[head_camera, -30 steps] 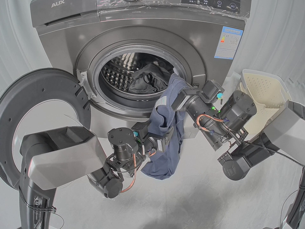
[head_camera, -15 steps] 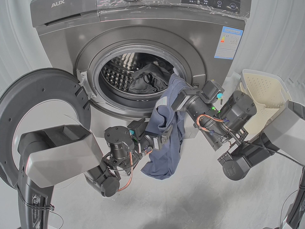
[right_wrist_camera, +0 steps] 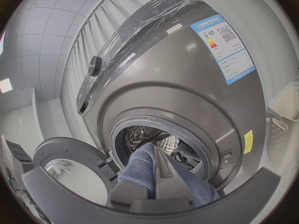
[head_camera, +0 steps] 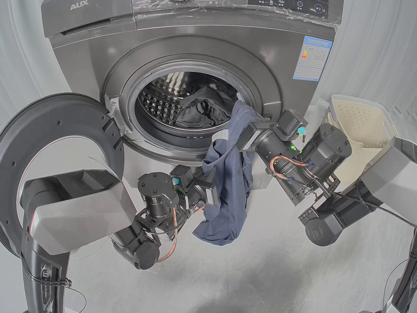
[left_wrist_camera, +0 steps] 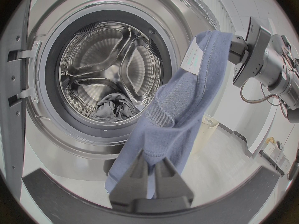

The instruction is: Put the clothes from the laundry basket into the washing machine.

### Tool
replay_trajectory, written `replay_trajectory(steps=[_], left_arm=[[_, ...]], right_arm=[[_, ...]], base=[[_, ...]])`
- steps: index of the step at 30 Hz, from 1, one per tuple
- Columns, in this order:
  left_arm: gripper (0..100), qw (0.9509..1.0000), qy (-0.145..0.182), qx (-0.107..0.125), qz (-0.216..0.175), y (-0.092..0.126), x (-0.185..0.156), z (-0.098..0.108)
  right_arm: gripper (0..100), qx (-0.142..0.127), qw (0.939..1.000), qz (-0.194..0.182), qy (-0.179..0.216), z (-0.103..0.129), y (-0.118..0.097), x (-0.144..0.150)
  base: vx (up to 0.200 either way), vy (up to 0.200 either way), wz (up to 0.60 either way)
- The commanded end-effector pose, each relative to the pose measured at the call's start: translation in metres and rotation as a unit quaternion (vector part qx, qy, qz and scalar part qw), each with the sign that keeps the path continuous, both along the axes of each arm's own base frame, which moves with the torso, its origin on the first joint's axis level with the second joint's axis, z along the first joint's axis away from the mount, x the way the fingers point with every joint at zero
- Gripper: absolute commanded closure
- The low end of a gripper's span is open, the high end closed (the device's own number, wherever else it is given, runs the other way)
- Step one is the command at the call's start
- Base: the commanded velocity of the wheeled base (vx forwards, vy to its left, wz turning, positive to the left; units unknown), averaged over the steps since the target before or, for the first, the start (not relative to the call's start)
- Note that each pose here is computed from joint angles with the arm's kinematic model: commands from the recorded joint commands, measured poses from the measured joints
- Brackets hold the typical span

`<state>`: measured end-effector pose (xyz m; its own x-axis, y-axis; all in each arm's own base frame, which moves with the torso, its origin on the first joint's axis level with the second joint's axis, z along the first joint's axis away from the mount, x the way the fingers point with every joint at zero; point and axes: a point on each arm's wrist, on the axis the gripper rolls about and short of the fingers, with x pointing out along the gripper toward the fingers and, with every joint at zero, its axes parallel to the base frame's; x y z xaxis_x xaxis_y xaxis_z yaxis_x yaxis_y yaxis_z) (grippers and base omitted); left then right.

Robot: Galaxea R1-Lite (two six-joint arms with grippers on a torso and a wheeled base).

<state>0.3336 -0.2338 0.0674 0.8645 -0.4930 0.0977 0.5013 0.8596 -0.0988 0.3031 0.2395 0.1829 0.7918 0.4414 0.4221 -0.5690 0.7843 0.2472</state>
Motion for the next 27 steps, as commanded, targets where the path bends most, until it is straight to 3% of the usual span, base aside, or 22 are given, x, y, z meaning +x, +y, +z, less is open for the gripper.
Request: replay_trajectory(steps=[1,5,6,11,14,15,18,27], left_arm=[[100,0.9999,-0.010,-0.010,0.007,0.004,0.004,0.007],[100,0.9988,-0.034,-0.028,0.019,0.016,0.004,0.028],[100,0.9982,-0.042,-0.035,0.026,0.026,-0.001,0.042],[100,0.9969,-0.058,-0.042,0.035,0.059,-0.033,0.078],[100,0.9971,-0.059,-0.038,0.031,0.076,-0.049,0.088],[100,0.9968,-0.063,-0.038,0.032,0.091,-0.064,0.097],[100,0.9961,-0.068,-0.042,0.038,0.105,-0.078,0.105],[100,0.9942,-0.085,-0.053,0.039,0.109,-0.084,0.116]], right_arm=[[100,-0.004,1.0000,-0.001,0.005,0.000,-0.005,-0.005],[100,-0.015,0.9998,0.000,0.016,-0.001,-0.014,-0.014],[100,-0.027,0.9993,0.011,0.023,-0.004,-0.021,-0.023],[100,-0.058,0.9967,0.037,0.042,-0.010,-0.038,-0.046],[100,-0.072,0.9954,0.037,0.052,-0.016,-0.043,-0.050],[100,-0.088,0.9944,0.029,0.051,-0.020,-0.045,-0.050],[100,-0.107,0.9925,0.026,0.052,-0.026,-0.045,-0.052],[100,-0.103,0.9938,0.013,0.041,-0.019,-0.051,-0.048]], base=[[0.000,0.000,0.00],[0.000,0.000,0.00],[0.000,0.000,0.00],[0.000,0.000,0.00],[0.000,0.000,0.00],[0.000,0.000,0.00],[0.000,0.000,0.00],[0.000,0.000,0.00]])
